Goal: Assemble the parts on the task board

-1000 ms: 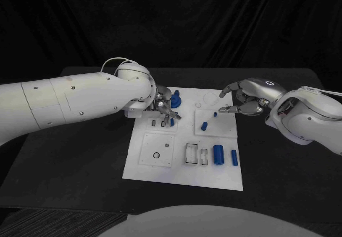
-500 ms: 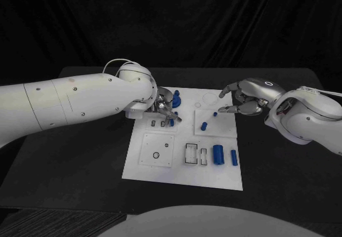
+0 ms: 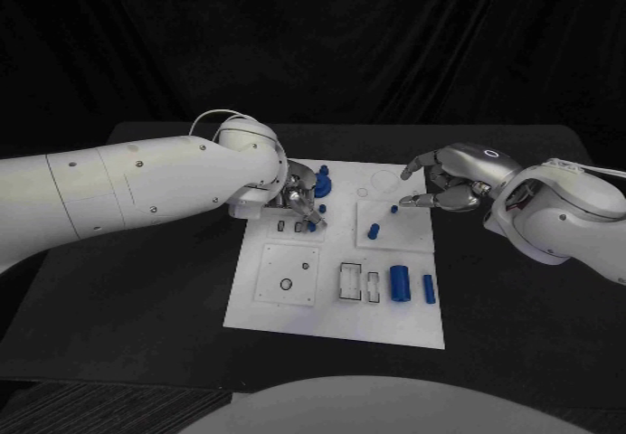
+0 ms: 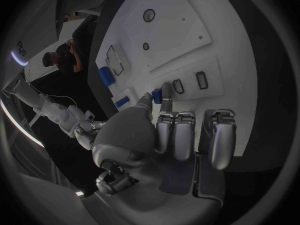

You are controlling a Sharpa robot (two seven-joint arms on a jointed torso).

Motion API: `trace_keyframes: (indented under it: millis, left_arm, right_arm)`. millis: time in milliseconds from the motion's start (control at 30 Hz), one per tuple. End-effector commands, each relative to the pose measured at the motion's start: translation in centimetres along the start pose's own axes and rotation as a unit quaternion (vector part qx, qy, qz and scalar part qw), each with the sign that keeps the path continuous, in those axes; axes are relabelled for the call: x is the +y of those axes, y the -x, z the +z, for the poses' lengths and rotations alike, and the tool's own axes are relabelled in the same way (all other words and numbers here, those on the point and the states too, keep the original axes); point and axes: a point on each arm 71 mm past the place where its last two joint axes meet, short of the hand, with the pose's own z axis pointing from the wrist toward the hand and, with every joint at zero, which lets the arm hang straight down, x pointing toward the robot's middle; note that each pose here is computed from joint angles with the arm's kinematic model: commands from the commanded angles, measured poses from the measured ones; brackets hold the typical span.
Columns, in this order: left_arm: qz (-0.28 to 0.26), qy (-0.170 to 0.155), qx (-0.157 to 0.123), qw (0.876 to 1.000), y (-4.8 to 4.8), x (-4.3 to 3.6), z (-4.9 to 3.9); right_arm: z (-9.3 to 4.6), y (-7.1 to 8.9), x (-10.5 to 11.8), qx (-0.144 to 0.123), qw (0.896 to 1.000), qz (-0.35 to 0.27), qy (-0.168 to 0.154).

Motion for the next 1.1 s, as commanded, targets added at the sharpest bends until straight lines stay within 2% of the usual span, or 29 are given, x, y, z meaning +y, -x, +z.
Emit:
trace_keyframes:
  millis: [33, 333, 633, 867, 1100]
  left_arm:
    - [0.002, -0.013, 0.011, 1.000, -0.24, -0.28, 0.07]
    - [-0.002, -0.014, 0.008, 1.000, -0.24, 0.09, 0.00]
    - [-0.012, -0.014, -0.003, 1.000, -0.29, 0.81, -0.35]
    - [-0.026, -0.014, -0.022, 0.999, -0.38, 1.70, -0.93]
    - [-0.041, -0.001, -0.037, 0.998, -0.59, 3.11, -1.74]
  right_arm:
    - [0.0, -0.2, -0.2, 0.000, 1.000, 0.000, -0.010]
    - [-0.1, -0.3, -0.4, 0.002, 1.000, 0.000, -0.014]
    - [-0.2, -0.2, -0.5, 0.001, 1.000, 0.000, -0.019]
    - [-0.3, -0.2, -0.7, 0.002, 1.000, 0.000, -0.023]
    - [-0.4, -0.3, -0.8, 0.007, 1.000, 0.000, -0.028]
